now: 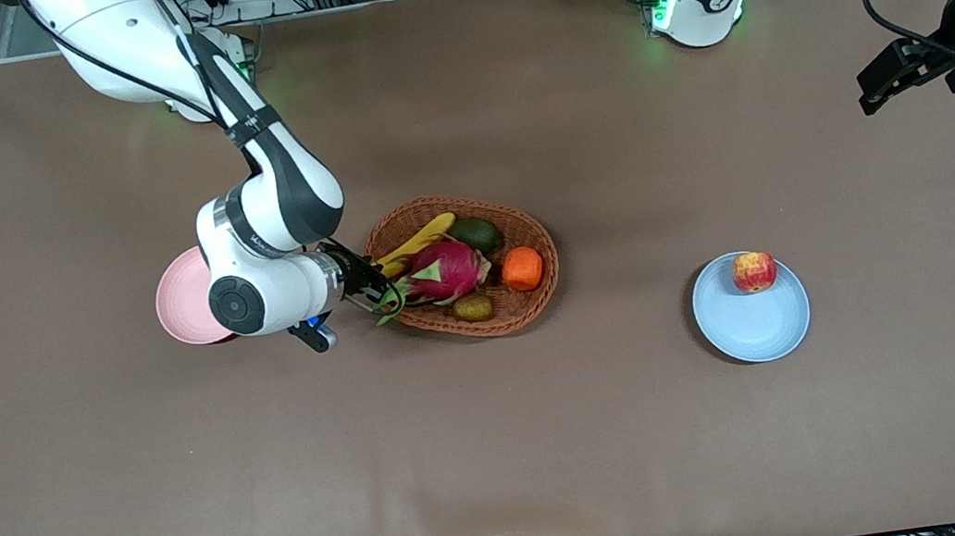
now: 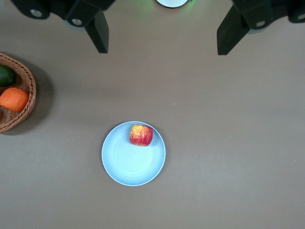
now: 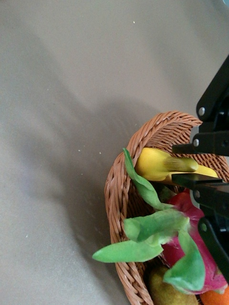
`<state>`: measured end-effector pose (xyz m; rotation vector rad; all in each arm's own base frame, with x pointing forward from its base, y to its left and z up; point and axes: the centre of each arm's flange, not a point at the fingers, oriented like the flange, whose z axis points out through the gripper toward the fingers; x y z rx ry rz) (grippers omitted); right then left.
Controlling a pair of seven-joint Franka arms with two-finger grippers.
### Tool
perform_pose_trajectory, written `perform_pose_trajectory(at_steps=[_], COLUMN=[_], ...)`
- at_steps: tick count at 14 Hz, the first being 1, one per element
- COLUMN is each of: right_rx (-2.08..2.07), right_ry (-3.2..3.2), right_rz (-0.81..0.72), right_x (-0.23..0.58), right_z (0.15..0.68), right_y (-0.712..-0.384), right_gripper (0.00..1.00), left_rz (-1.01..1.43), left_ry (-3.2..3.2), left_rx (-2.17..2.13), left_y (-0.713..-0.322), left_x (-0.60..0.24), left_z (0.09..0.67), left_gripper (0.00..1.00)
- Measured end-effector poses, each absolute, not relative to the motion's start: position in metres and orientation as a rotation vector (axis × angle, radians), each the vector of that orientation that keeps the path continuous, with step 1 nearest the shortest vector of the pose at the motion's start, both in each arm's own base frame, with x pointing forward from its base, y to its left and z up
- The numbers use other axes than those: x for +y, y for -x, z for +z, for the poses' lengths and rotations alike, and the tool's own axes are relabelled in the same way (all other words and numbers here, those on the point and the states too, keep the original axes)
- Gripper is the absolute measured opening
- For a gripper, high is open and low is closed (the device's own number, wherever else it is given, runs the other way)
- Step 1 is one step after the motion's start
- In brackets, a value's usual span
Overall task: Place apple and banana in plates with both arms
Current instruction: 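Grasp the yellow banana in the basket with the right gripper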
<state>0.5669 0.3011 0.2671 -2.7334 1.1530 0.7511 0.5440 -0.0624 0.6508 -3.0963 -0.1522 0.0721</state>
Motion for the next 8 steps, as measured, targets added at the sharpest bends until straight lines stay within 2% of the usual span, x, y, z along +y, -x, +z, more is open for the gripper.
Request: perform_pose_trajectory(at_steps=[2,3,5,8], right_rx=[1.156,1.159,1.162,1.161], right_ry=[2.734,2.732,2.728,2.729], right_rz=[0.751,0.744,0.732,0.739], right_x=[0.301,0.301,0.301,0.301], right_z=[0.265,0.264,0.263,0.265], right_y=[-0.567,-0.568,-0.569,-0.569], right_gripper=[0.23,0.16,0.13,0.13], left_rz=[0.105,0.115,0.125,0.128], left_ry=[3.1,3.101,3.1,3.102], left_rx=[-0.142,-0.137,-0.134,-0.133], left_y=[-0.544,-0.543,-0.543,-0.543], left_x=[-0.066,-0.068,-0.069,-0.07], left_z=[0.642,0.639,0.636,0.635], left_gripper=[1.0,1.0,1.0,1.0])
